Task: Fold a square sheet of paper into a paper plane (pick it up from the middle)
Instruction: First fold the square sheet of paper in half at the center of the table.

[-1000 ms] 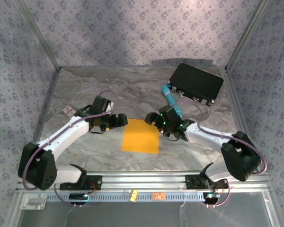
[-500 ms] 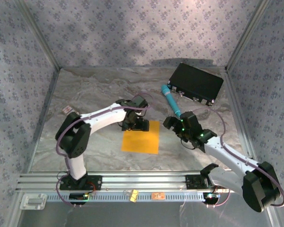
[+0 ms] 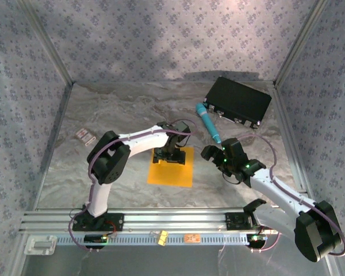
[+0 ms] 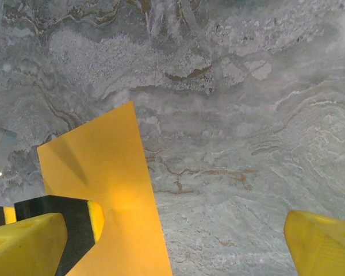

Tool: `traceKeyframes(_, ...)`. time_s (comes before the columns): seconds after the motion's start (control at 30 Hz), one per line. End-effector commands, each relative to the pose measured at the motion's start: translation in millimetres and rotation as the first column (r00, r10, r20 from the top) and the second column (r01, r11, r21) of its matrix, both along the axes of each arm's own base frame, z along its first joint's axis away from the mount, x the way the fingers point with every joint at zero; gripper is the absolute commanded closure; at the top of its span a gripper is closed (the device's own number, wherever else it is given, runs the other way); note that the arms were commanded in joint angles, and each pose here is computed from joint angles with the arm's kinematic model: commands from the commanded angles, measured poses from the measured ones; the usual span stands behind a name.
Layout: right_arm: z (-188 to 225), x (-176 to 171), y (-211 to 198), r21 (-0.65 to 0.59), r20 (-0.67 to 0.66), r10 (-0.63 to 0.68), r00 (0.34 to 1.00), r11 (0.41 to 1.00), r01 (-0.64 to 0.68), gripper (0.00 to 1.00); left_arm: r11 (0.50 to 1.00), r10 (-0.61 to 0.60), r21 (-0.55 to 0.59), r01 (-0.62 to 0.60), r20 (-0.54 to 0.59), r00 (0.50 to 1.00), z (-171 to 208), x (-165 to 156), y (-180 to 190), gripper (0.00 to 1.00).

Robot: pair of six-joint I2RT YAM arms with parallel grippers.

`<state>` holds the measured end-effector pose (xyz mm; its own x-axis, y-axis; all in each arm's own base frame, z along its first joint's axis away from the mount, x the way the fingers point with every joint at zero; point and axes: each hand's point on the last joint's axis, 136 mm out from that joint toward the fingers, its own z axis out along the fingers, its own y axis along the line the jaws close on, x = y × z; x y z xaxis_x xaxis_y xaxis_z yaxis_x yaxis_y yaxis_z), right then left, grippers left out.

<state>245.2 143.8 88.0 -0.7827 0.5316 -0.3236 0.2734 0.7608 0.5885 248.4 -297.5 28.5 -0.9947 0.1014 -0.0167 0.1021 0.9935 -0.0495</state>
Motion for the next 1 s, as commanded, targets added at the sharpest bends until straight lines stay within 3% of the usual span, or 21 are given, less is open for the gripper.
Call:
traceKeyframes(0.0, -6.9, -6.6, -3.4, -0.01, -0.014, 0.016, 1.0, 1.0, -0.016, 0.01, 0.999, 0.016, 0.034, -0.016, -0.004, 1.0, 1.4, -0.8, 2.0, 0.11)
traceKeyframes(0.97, -9.8, -14.2, -10.4, 0.007, -0.016, -0.012, 1.0, 1.0, 0.013, 0.01, 0.997, 0.021, 0.072, -0.016, -0.074, 0.997, -36.7, -13.2, 7.5, 0.11)
